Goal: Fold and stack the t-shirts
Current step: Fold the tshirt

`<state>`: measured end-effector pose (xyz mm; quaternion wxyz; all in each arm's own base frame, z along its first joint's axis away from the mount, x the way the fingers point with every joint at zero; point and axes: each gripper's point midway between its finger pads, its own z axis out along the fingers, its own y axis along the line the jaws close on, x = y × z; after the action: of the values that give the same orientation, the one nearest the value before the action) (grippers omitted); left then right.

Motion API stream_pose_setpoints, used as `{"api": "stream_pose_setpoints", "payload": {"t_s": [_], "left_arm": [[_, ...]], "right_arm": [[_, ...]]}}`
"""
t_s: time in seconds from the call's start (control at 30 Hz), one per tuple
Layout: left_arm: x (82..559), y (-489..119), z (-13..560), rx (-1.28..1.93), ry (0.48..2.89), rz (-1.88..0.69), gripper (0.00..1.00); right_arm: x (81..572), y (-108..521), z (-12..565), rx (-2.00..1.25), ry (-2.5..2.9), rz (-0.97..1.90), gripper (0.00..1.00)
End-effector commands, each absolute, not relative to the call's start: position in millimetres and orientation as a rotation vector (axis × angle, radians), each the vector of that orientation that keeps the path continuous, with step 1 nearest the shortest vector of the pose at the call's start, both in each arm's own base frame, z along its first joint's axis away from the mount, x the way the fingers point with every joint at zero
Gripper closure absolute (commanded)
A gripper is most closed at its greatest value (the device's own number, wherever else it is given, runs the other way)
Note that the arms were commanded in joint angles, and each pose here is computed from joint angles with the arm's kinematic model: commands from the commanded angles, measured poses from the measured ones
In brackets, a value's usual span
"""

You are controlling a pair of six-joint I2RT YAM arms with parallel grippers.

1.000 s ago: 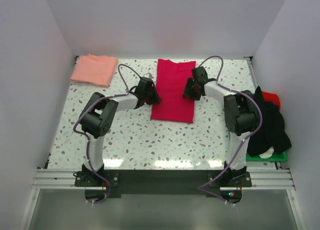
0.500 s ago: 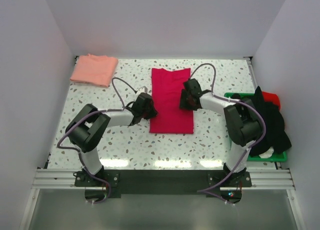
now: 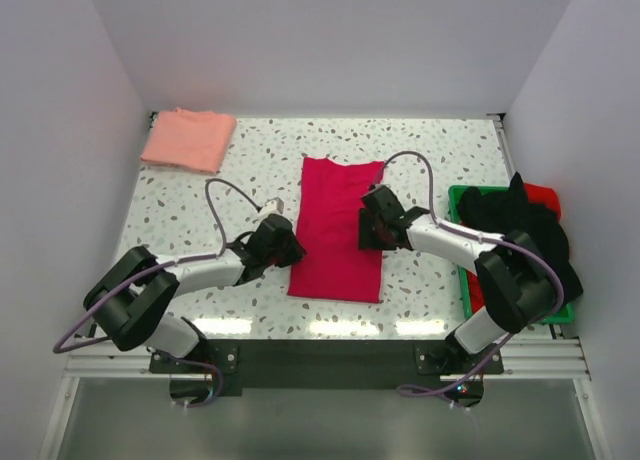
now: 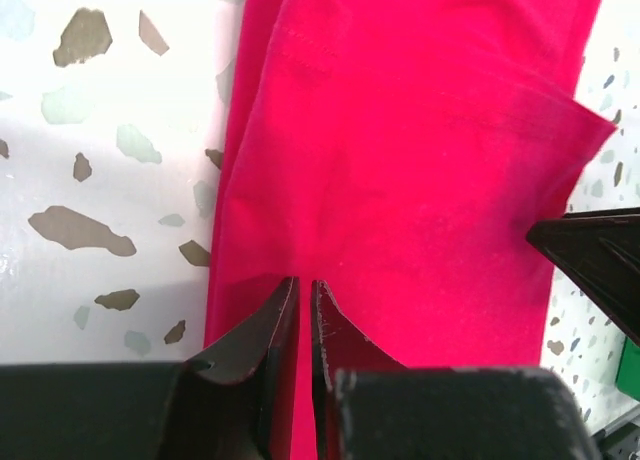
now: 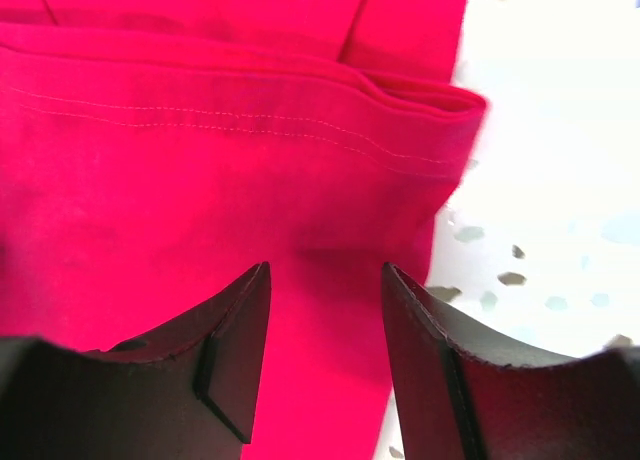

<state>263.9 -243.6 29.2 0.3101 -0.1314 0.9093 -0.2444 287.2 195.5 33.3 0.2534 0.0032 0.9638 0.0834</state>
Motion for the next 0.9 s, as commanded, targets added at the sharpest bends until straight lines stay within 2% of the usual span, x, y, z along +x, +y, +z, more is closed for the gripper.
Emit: {"api": "stream_pose_setpoints", "payload": {"t_s": [0.0, 0.13, 0.23, 0.47, 0.7, 0.87], "left_arm": [[282, -251, 67, -0.312, 2.313, -0.659, 0.85], [303, -261, 88, -0.278, 2.265, -0.658, 0.84], [318, -267, 78, -0.253, 2.296, -0.609, 0.85], [360, -259, 54, -0.278, 2.330, -0.541, 0.88], [358, -238, 13, -0.333, 2.404, -0.485, 0.90], [356, -231, 7, -0.354, 2.413, -0.495, 0.90]], "right_arm": [[300, 192, 74, 0.031, 2.528, 0.223, 0.49], [309, 190, 95, 0.032, 2.471, 0.211, 0.50], [319, 192, 93, 0.015, 2.479, 0.174, 0.55], [348, 188, 59, 0.028, 2.546, 0.101, 0.63], [359, 177, 19, 0.035, 2.645, 0.086, 0.67], [358, 177, 10, 0.043, 2.677, 0.150, 0.68]]}}
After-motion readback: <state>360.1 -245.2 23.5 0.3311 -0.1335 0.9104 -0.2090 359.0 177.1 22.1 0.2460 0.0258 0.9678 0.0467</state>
